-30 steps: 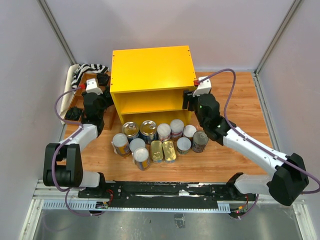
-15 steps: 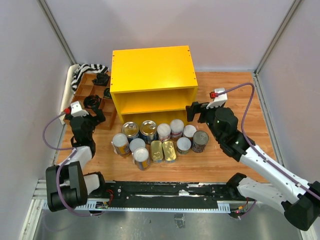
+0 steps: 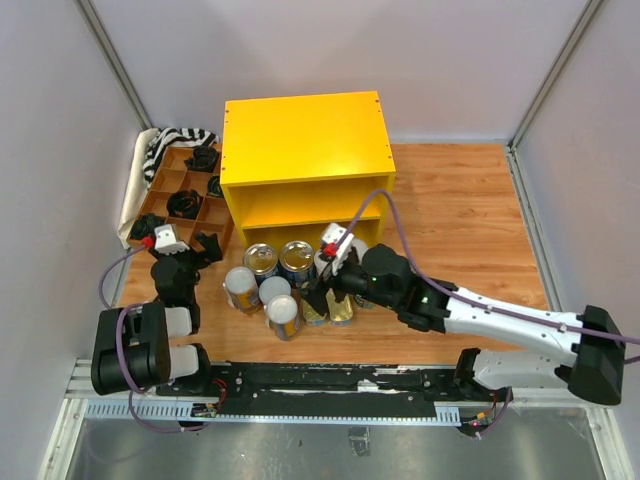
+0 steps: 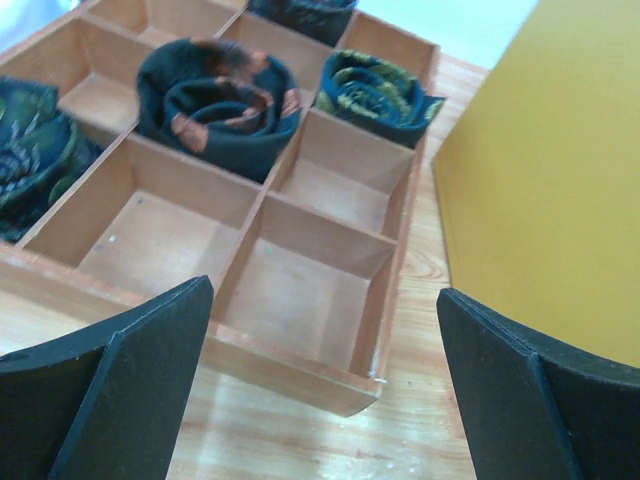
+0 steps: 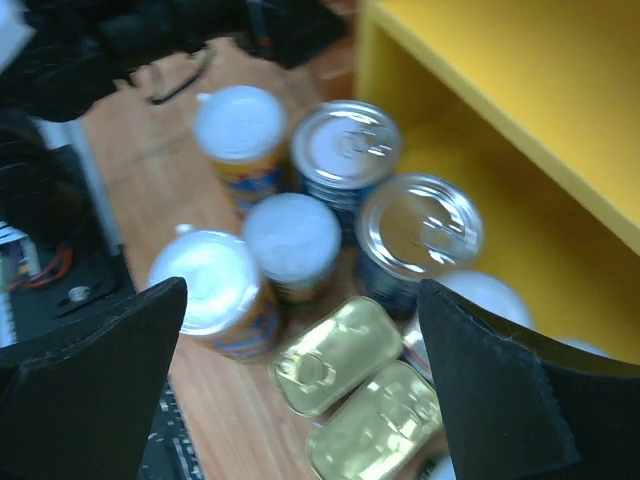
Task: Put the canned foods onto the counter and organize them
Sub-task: Pick up the canned food from the center of the board.
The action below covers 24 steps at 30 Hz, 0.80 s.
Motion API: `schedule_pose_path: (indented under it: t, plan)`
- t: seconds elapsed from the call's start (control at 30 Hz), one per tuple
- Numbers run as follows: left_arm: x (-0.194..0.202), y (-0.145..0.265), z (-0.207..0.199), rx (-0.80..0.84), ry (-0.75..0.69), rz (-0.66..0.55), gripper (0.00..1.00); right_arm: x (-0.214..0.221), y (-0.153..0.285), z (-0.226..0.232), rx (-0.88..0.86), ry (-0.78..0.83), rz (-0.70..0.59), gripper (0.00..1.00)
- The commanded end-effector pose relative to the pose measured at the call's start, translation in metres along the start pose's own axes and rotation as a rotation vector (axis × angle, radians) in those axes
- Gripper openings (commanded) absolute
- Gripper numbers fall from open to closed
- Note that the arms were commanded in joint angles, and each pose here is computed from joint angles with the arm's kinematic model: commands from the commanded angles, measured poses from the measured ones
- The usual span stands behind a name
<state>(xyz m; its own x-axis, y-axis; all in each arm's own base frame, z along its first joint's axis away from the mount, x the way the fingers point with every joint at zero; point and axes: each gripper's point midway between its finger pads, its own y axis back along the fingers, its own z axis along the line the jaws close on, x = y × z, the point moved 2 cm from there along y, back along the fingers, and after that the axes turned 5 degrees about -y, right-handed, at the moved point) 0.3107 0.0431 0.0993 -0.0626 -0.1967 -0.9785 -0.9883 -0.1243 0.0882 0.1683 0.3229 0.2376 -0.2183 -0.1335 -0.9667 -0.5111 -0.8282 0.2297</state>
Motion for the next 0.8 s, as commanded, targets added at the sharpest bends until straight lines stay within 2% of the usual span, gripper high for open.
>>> schedule_pose_path:
  t: [0.0, 0.1, 0.17, 0.3, 0.4, 0.53, 0.6, 0.77]
  plan:
    - [-0.028, 0.001, -0.02, 0.064, -0.105, -0.141, 1.0, -0.023, -0.017, 0.065, -0.354, 0.072, -0.016, 0.99]
    - [-0.019, 0.009, -0.031, 0.088, -0.167, -0.171, 1.0, -0.02, -0.028, 0.091, -0.527, 0.115, 0.034, 0.99]
    - [-0.027, 0.015, -0.035, 0.109, -0.165, -0.246, 1.0, -0.015, -0.04, 0.101, -0.594, 0.139, 0.069, 0.98]
    - [-0.017, 0.009, -0.022, 0.02, -0.132, -0.167, 1.0, -0.012, -0.064, 0.115, -0.689, 0.188, 0.105, 0.99]
    - [-0.022, 0.007, -0.027, 0.053, -0.139, -0.199, 1.0, -0.011, -0.084, 0.118, -0.71, 0.233, 0.112, 0.99]
    - [-0.011, -0.01, -0.04, 0.134, -0.188, -0.11, 1.0, -0.006, -0.109, 0.117, -0.732, 0.273, 0.14, 0.98]
    - [-0.008, -0.009, -0.048, 0.194, -0.214, -0.096, 1.0, 0.0, -0.121, 0.114, -0.747, 0.27, 0.163, 0.97]
    - [-0.008, -0.01, -0.05, 0.209, -0.222, -0.095, 1.0, 0.005, -0.142, 0.1, -0.748, 0.25, 0.186, 0.97]
